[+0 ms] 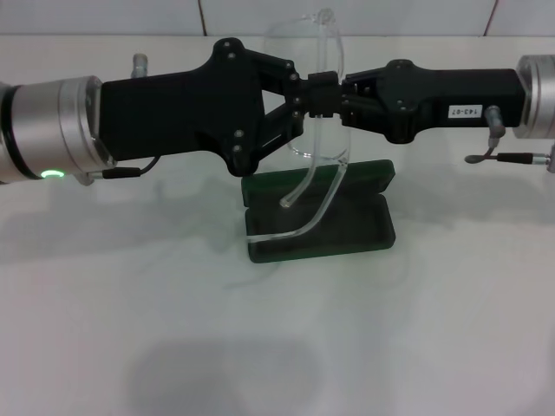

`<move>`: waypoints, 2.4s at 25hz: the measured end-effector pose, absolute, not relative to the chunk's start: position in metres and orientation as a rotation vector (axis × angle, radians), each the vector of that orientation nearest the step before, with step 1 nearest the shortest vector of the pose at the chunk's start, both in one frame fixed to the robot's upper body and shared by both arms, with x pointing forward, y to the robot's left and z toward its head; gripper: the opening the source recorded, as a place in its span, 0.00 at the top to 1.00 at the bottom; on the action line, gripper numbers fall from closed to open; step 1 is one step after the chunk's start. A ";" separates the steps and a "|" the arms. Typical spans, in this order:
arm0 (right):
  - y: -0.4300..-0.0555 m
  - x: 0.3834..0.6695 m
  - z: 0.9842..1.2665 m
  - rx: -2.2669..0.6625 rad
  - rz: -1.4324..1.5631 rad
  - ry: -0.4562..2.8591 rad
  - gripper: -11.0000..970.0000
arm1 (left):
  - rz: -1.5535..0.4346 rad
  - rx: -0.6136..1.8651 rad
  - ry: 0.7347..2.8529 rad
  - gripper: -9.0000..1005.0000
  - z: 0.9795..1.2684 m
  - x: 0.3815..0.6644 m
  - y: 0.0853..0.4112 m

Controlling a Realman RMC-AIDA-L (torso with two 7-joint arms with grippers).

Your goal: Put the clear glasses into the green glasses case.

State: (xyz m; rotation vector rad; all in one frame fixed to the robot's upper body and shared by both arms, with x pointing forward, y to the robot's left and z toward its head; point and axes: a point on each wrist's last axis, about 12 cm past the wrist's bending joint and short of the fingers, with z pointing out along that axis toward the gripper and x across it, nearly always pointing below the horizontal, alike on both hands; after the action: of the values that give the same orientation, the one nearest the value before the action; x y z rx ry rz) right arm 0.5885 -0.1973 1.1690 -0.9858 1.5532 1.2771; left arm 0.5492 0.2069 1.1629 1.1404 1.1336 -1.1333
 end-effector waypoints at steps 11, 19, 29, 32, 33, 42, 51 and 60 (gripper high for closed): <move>-0.199 0.587 1.169 -0.983 1.279 1.541 0.88 | -1.137 1.139 1.135 0.94 1.163 0.549 0.207; -0.194 0.585 1.170 -1.008 1.302 1.523 0.88 | -1.129 1.132 1.141 0.94 1.162 0.549 0.208; -0.192 0.583 1.171 -1.019 1.323 1.513 0.88 | -1.124 1.132 1.139 0.94 1.159 0.549 0.208; -0.192 0.583 1.171 -1.022 1.326 1.512 0.88 | -1.124 1.132 1.139 0.94 1.159 0.549 0.208; -0.191 0.583 1.171 -1.023 1.328 1.511 0.88 | -1.124 1.132 1.138 0.94 1.159 0.549 0.208; -0.192 0.582 1.171 -1.028 1.332 1.507 0.88 | -1.125 1.121 1.133 0.94 1.160 0.549 0.208; -0.196 0.583 1.171 -1.008 1.319 1.509 0.88 | -1.128 1.118 1.132 0.94 1.158 0.549 0.208; -0.213 0.586 1.169 -0.927 1.241 1.506 0.88 | -1.149 1.120 1.099 0.94 1.163 0.547 0.209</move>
State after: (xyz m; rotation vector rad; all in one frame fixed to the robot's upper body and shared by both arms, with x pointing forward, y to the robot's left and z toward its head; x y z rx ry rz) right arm 0.5861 -0.2127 1.1689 -0.9265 1.5058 1.2412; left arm 0.5467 0.2092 1.1632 1.1197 1.0994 -1.1490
